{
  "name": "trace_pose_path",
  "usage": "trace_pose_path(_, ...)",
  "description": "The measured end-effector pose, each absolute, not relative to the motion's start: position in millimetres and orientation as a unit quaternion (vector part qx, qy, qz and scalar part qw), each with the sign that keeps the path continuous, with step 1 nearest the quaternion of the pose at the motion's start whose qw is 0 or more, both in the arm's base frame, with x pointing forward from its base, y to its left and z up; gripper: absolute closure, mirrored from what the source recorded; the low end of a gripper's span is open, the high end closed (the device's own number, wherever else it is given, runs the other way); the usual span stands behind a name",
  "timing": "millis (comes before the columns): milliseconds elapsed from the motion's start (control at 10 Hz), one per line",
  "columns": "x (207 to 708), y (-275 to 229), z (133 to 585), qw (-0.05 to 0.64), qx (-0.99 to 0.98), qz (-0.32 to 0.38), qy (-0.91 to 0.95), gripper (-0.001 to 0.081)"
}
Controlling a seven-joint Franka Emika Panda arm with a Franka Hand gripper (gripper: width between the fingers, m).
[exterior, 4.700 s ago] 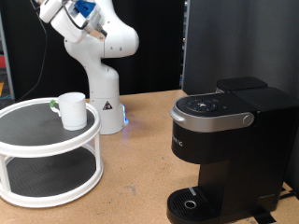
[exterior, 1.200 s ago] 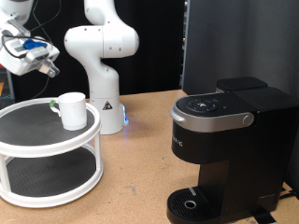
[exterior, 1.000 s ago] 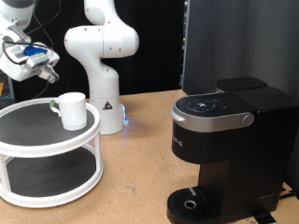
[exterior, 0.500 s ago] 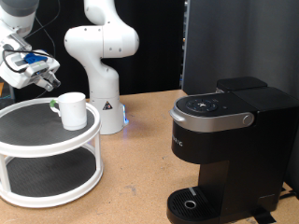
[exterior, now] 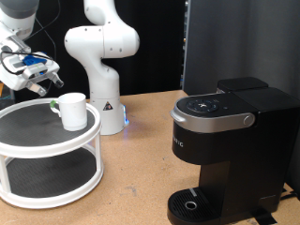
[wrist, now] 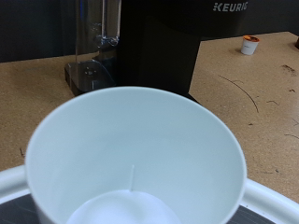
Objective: Make a cup of coffee with the keurig machine
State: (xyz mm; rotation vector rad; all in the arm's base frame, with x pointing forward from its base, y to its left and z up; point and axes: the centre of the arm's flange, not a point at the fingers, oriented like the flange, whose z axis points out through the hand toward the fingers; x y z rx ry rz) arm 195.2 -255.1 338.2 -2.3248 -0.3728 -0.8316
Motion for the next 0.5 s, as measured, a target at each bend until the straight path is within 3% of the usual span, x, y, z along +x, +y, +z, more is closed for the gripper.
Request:
trace_pose_path(100, 197, -255, 335, 0.313, -0.882, -0.320, -0.144, 0.0075)
trace_pose_path(200, 199, -253, 332, 0.310, -0.881, -0.324, -0.149, 0.0075)
trace_pose_path(300, 201, -251, 328, 0.311, -0.880, -0.326, -0.153, 0.0014)
trace_pose_path(500, 203, -248, 322, 0.315, -0.878, -0.322, -0.159, 0.0008)
